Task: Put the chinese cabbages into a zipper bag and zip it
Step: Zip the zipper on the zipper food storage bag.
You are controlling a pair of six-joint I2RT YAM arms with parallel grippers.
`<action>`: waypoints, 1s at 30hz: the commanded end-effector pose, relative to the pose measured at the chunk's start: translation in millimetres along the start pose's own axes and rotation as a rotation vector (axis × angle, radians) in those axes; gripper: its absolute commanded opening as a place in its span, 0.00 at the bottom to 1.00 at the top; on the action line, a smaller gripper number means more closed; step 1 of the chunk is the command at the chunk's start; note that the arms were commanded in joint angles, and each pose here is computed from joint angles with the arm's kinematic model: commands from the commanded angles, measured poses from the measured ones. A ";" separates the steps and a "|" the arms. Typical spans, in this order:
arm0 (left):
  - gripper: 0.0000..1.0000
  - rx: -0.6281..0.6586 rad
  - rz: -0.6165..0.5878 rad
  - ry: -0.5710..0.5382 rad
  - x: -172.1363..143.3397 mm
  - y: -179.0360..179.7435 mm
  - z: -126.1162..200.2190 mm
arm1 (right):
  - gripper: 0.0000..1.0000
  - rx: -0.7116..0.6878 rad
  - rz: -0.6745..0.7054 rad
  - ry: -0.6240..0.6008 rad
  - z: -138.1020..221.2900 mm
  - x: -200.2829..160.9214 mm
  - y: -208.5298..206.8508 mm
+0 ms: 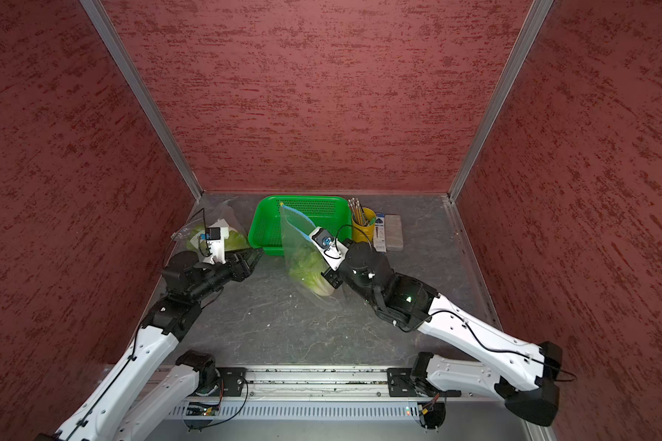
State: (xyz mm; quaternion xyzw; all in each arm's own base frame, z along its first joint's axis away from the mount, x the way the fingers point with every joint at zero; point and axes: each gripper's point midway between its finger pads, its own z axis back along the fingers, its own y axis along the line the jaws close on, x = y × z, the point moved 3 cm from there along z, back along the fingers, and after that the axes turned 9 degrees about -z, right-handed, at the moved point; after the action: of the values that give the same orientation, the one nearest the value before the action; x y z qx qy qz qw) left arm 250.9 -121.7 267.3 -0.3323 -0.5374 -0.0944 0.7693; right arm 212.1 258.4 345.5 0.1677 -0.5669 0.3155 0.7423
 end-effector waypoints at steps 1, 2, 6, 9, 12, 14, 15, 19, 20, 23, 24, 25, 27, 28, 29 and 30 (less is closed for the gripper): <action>0.56 -0.092 -0.083 -0.028 -2.6 -12.0 -2.1 | 0.00 -0.011 -0.043 -0.057 9.5 2.9 -7.1; 0.56 -0.102 -0.089 -0.025 -6.3 -11.6 -3.1 | 0.00 -0.007 -0.050 -0.057 11.8 0.1 -7.5; 0.56 -0.137 -0.131 -0.031 -9.2 -14.7 -4.2 | 0.01 0.017 -0.067 -0.041 20.5 -7.6 -6.6; 0.56 -0.146 -0.164 -0.007 -7.4 -11.4 -11.6 | 0.00 0.038 -0.075 -0.053 27.9 -9.8 -5.8; 0.56 -0.176 -0.183 0.010 -0.8 -8.9 -21.8 | 0.00 0.057 -0.080 -0.050 32.2 -11.4 -4.3; 0.56 -0.205 -0.194 -0.013 6.4 -5.7 -28.2 | 0.00 0.070 -0.084 -0.049 34.1 -11.8 -3.0; 0.56 -0.228 -0.197 -0.016 8.5 -5.7 -30.3 | 0.00 0.075 -0.085 -0.048 34.7 -12.4 -2.6; 0.56 -0.335 -0.242 -0.007 9.7 -8.1 -43.9 | 0.00 0.083 -0.089 -0.036 35.6 -18.7 -1.6; 0.56 -0.355 -0.247 -0.005 9.3 -7.7 -47.6 | 0.00 0.083 -0.092 -0.034 35.8 -20.0 -1.5; 0.56 -0.413 -0.256 -0.005 6.9 -9.2 -55.8 | 0.00 0.089 -0.103 -0.025 37.5 -23.3 -1.1; 0.56 -0.429 -0.254 0.002 4.2 -9.6 -57.7 | 0.00 0.095 -0.106 -0.024 38.4 -23.9 -0.5; 0.56 -0.434 -0.258 0.007 2.2 -9.4 -59.9 | 0.00 0.100 -0.109 -0.023 39.2 -23.9 -0.1; 0.56 -0.437 -0.269 0.019 -2.2 -9.6 -63.9 | 0.00 0.121 -0.116 -0.042 41.8 -18.9 1.9; 0.56 -0.438 -0.270 0.022 -2.0 -10.6 -64.3 | 0.00 0.135 -0.113 -0.061 42.9 -12.9 3.5; 0.56 -0.434 -0.274 0.013 0.2 -12.0 -63.1 | 0.00 0.142 -0.100 -0.080 43.6 -5.7 4.3; 0.56 -0.420 -0.280 -0.001 2.9 -12.4 -61.8 | 0.00 0.145 -0.088 -0.095 43.6 0.6 4.7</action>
State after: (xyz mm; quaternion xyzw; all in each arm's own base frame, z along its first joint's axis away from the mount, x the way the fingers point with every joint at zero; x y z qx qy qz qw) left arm 294.8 -165.4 237.9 -0.4164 -0.5087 -0.2778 0.7004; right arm 178.6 231.8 331.7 0.2334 -0.5456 0.3140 0.7411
